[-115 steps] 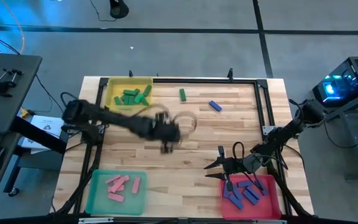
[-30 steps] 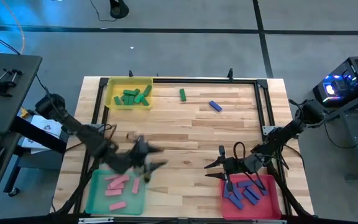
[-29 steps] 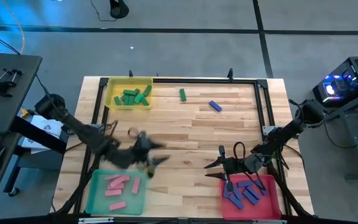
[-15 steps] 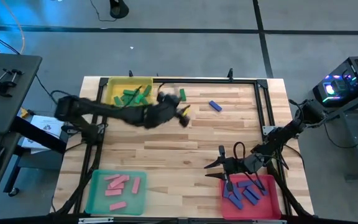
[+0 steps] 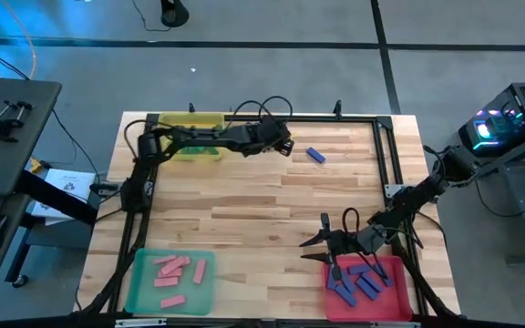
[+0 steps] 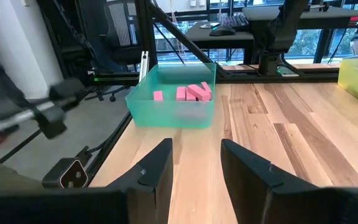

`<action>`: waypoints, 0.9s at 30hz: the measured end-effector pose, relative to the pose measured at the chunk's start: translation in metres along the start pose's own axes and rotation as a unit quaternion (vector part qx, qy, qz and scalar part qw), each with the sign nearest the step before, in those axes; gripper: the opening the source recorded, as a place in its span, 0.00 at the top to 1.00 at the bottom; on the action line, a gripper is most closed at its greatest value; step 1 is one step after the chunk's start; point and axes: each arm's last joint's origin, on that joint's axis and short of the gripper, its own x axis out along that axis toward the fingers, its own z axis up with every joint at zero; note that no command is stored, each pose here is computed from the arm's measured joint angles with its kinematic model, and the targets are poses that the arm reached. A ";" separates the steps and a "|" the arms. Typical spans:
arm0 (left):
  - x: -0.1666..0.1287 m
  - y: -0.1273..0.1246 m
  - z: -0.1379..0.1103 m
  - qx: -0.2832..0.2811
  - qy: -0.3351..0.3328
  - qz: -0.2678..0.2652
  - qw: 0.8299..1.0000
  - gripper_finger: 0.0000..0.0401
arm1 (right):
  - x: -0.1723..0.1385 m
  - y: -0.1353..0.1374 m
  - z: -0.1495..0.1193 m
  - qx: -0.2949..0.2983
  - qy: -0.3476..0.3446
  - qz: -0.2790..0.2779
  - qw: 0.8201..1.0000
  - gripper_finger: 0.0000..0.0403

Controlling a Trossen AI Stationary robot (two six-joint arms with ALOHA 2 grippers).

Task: Sort blocks
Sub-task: Put the green block into the yellow bin

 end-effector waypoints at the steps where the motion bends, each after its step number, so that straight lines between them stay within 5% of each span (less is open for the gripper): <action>1: 0.008 0.002 -0.002 -0.003 0.008 0.007 1.000 0.46 | 0.000 0.000 0.000 0.001 0.001 0.000 1.000 0.70; 7: 0.035 0.012 -0.014 -0.028 0.045 0.045 0.998 0.49 | 0.000 0.000 -0.001 0.003 0.006 0.000 1.000 0.70; 27: 0.054 0.018 -0.025 -0.045 0.064 0.062 0.995 0.50 | 0.000 0.000 -0.002 0.007 0.010 0.001 1.000 0.70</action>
